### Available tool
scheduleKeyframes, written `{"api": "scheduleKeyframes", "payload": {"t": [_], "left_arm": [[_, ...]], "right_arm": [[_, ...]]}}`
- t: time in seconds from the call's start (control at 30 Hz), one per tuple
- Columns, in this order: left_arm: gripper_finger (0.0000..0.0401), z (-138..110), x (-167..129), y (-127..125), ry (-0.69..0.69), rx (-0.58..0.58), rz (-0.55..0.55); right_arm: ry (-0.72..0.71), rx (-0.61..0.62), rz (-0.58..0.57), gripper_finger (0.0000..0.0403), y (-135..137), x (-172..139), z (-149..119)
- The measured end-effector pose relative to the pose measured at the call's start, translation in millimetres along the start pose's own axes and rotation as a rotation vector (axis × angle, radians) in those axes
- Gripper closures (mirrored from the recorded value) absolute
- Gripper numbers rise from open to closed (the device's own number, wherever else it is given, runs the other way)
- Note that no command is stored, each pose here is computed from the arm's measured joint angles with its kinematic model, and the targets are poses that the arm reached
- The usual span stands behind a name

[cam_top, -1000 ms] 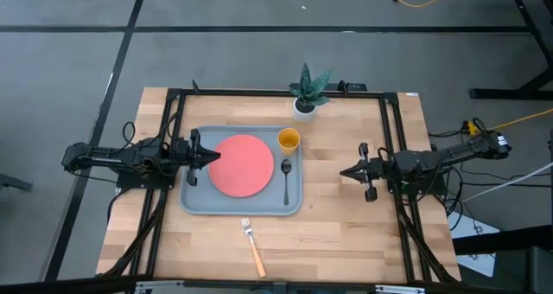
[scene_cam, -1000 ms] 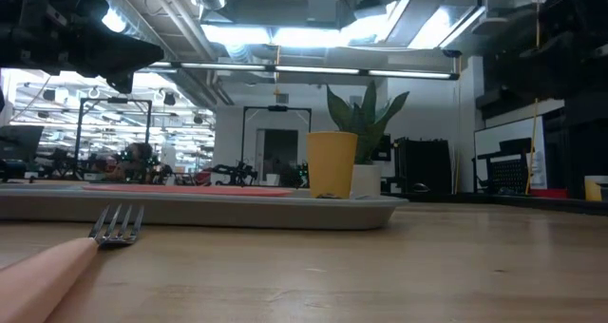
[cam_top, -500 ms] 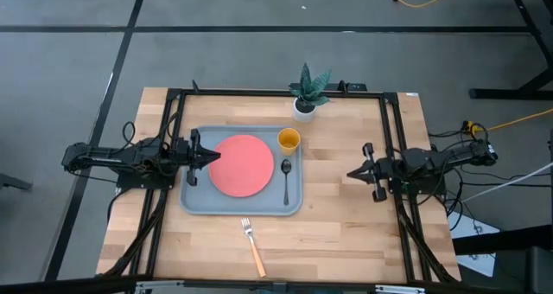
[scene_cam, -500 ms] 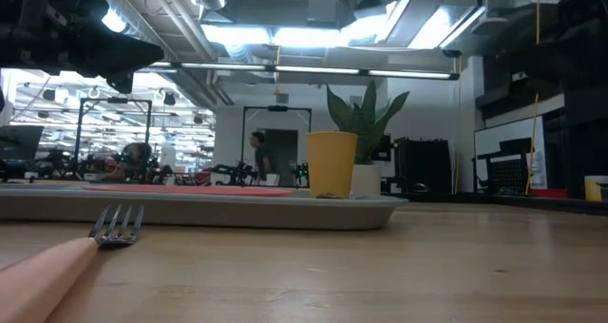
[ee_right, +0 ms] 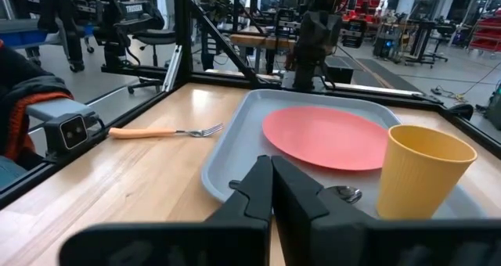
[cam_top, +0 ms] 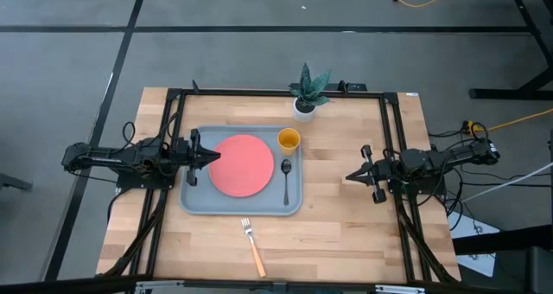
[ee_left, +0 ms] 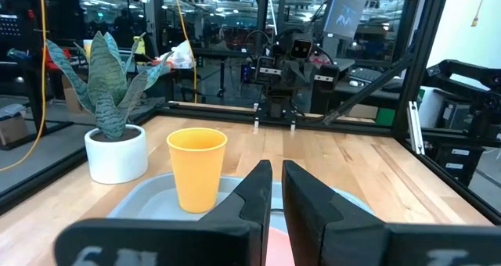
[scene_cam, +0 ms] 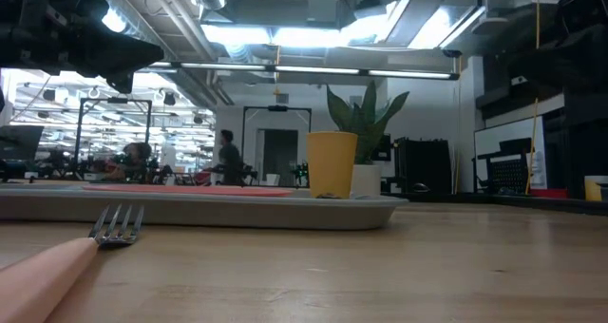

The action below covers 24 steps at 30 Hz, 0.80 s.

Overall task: Pick and place plate/cup/fork/spoon on tray
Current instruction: Put the yellow fork on the gray tray

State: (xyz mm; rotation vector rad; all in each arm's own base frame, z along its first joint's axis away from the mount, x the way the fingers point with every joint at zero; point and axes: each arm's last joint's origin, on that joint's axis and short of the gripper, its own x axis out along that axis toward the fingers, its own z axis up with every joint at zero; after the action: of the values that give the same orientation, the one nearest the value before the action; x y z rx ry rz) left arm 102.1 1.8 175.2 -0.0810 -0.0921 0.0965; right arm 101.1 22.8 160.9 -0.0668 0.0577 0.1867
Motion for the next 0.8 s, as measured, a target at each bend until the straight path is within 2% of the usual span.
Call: {"api": "scheduleKeyframes", "payload": {"t": [0.7,0.8], "left_arm": [[0.0374,1.1,0.0,-0.1,-0.011,-0.013,-0.001],[0.0374,7.9,-0.4,-0.3,-0.082,-0.038,0.002]], "right_arm": [[0.0,0.001,0.0,0.0392,0.0,0.0,0.0],[0.0,0.0,0.0,0.0392,0.0,0.0,0.0]]}}
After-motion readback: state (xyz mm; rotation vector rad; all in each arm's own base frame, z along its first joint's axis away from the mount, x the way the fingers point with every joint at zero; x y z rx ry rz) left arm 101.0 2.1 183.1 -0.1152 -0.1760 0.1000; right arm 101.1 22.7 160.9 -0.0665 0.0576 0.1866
